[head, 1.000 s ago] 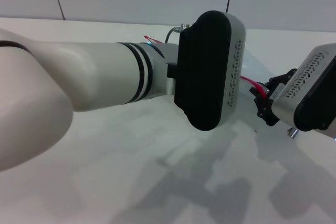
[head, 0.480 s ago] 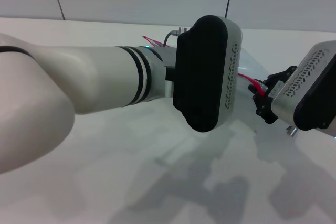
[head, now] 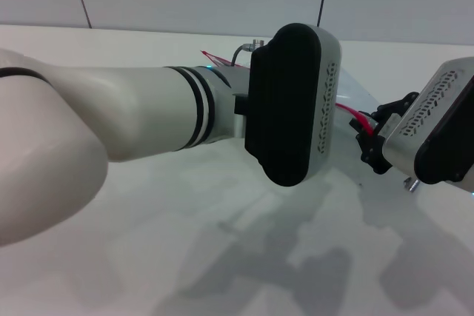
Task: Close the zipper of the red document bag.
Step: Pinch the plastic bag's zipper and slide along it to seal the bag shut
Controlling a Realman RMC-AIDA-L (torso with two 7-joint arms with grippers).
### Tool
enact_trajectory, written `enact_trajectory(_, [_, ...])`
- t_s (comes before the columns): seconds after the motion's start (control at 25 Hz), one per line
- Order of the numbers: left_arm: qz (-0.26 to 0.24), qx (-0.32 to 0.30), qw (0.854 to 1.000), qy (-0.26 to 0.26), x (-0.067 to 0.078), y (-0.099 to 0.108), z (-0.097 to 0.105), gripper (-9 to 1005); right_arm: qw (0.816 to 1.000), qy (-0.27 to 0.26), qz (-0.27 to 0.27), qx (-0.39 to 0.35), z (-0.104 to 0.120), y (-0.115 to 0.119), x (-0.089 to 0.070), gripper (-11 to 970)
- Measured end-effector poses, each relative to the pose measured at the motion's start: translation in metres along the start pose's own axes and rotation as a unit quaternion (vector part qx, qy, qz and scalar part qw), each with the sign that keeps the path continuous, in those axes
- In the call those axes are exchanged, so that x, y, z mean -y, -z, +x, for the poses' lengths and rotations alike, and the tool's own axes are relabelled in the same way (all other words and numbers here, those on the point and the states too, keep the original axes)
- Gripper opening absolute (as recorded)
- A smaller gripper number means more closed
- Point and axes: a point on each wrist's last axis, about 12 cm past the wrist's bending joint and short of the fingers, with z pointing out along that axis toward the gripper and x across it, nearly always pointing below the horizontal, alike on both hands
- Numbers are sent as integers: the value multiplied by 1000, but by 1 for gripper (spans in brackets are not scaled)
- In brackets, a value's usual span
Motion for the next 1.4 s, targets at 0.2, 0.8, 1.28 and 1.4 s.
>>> enact_trajectory(0.2, [0,-1,1000,2,1,-2,1,731,1000,0,0,0,0,0,0,51])
enact_trajectory(0.8, [-7,-2,1000,11,4,-8,7,543,1000,2,0,3,-1,0,-1,50])
enact_trajectory(1.28, [-13,-3,1000,13,5,-12,11,487,1000,13,2,16,-8,5,-3,50])
enact_trajectory(1.4, [-14,-3,1000,13,5,-13,11,487,1000,15,2,15,-8,5,-3,50])
